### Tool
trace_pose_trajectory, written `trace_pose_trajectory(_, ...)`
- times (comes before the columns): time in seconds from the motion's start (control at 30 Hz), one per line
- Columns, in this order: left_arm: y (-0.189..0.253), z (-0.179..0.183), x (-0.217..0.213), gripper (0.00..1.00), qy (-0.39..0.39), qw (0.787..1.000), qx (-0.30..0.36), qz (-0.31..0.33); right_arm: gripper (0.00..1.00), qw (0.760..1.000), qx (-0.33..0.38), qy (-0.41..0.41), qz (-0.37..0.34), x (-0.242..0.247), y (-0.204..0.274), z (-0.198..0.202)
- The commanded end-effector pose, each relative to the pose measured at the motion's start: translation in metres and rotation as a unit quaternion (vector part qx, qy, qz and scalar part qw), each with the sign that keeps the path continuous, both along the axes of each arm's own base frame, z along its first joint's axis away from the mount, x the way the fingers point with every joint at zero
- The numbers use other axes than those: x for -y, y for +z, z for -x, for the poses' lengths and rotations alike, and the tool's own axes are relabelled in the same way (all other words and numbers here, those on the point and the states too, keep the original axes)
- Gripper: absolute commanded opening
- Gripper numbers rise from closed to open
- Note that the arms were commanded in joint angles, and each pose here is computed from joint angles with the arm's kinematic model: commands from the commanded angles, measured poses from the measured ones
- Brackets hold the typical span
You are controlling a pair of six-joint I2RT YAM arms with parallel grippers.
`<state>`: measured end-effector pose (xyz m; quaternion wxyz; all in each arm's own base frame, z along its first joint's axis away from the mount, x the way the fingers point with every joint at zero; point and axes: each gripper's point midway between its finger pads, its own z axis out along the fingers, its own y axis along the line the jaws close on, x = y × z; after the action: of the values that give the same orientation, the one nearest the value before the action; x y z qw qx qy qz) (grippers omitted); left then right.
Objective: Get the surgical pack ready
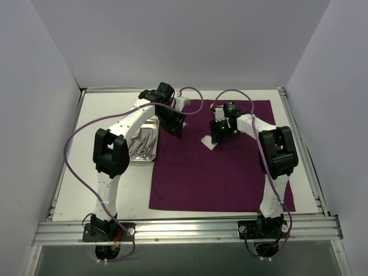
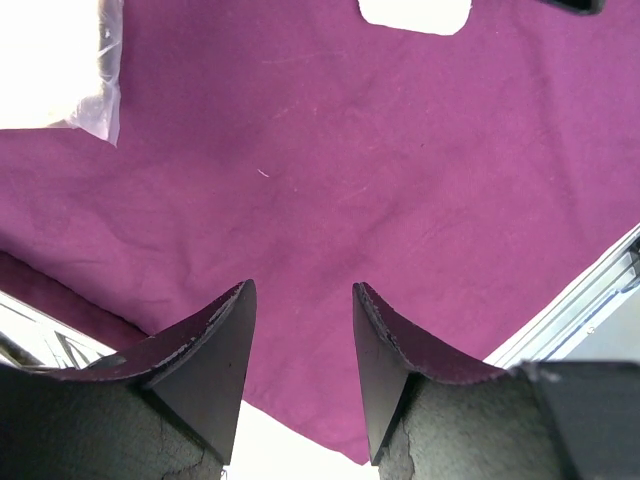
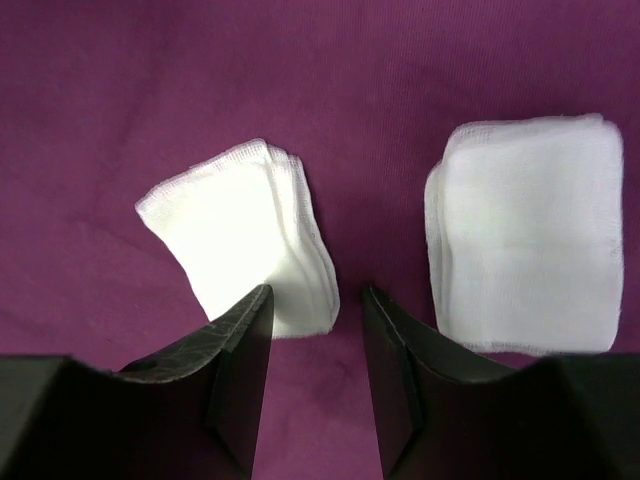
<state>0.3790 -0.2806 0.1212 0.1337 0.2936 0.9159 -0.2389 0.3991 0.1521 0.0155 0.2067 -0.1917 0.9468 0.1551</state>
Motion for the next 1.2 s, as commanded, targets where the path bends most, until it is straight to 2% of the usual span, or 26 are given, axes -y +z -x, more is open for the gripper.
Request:
trace_pose_trajectory(0.0,0.001,-0.008,0.001,0.53,0.010,1.000,0.009,0.001,0.37,1.000,-0.015,0.016,-0.001,-0.006,-0.005,0.001)
trace_pose_trajectory(0.33,0.010,-0.014,0.001,0.53,0.007,1.000,0.026,0.002,0.36,0.999,-0.008,0.032,0.016,-0.016,0.000,-0.008)
trace_pose_trajectory(0.6,0.014,-0.025,-0.007,0.53,0.010,0.998,0.053,-0.020,0.33,0.998,-0.027,0.041,0.026,-0.019,-0.017,0.019)
trace_pose_trajectory(0.77,0.013,-0.026,-0.006,0.53,0.011,0.998,0.051,-0.019,0.20,0.999,-0.028,0.038,0.026,-0.018,-0.017,0.016)
trace_pose_trajectory(0.9,0.016,-0.027,-0.005,0.53,0.010,0.998,0.054,-0.016,0.13,0.999,-0.019,0.049,0.010,-0.025,-0.004,0.014)
trace_pose_trajectory(1.0,0.018,-0.027,-0.004,0.53,0.009,0.998,0.058,-0.016,0.00,0.998,-0.004,0.057,0.003,-0.030,0.009,0.014)
trace_pose_trajectory(1.17,0.020,-0.031,-0.004,0.53,0.006,0.998,0.063,-0.017,0.00,0.998,0.022,0.055,0.004,-0.028,0.036,0.011)
